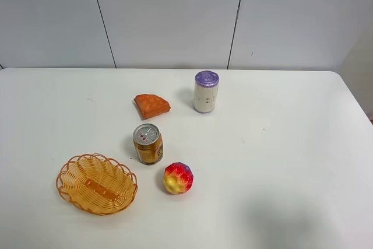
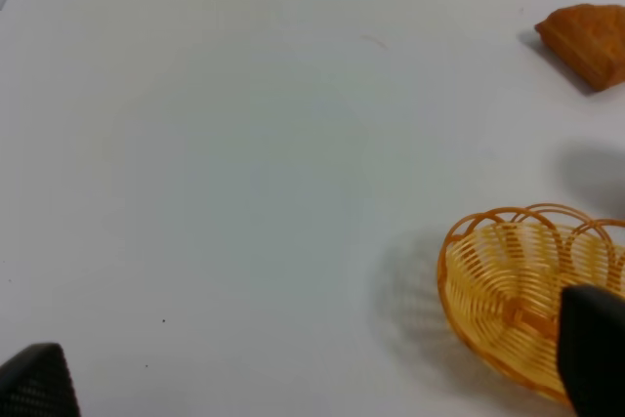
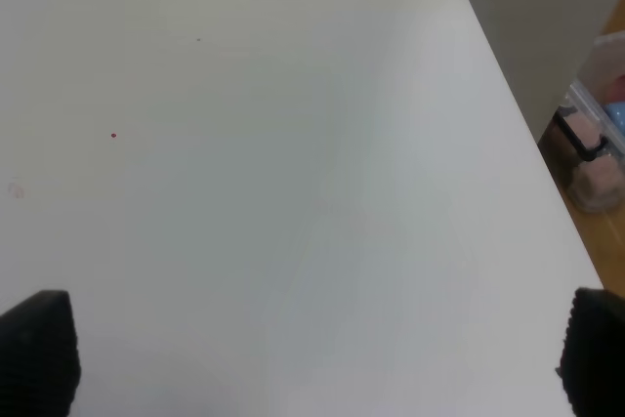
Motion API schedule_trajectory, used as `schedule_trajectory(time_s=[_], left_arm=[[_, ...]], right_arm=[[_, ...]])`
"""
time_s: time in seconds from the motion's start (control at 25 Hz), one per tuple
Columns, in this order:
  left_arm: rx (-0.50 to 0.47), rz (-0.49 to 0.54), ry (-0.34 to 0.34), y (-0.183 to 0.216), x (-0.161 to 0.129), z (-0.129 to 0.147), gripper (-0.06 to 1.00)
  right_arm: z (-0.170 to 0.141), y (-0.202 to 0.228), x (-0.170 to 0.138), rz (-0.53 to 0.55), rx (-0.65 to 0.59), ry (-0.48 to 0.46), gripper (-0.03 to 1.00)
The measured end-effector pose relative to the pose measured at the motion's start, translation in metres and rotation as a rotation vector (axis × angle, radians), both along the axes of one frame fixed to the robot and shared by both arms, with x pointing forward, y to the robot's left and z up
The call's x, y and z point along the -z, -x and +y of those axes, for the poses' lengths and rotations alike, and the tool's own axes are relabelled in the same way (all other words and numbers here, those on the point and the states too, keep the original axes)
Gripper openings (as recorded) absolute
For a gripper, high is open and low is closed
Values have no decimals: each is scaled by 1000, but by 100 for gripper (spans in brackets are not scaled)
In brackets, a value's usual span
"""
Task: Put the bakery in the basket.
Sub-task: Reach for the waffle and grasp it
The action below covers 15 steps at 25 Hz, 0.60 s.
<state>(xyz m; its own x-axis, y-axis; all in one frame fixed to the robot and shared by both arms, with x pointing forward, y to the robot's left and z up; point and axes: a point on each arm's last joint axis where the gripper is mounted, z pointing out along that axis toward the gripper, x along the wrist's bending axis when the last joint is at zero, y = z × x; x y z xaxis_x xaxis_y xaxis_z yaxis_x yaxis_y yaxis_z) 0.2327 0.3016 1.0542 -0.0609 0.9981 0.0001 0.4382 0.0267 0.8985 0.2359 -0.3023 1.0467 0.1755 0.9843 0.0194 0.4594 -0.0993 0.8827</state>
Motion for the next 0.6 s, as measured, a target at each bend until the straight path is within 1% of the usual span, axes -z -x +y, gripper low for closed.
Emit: schedule_trajectory(time_s=[0.6], left_arm=[[0,0,0,0,0,0,99]], right_arm=[[0,0,0,0,0,0,99]])
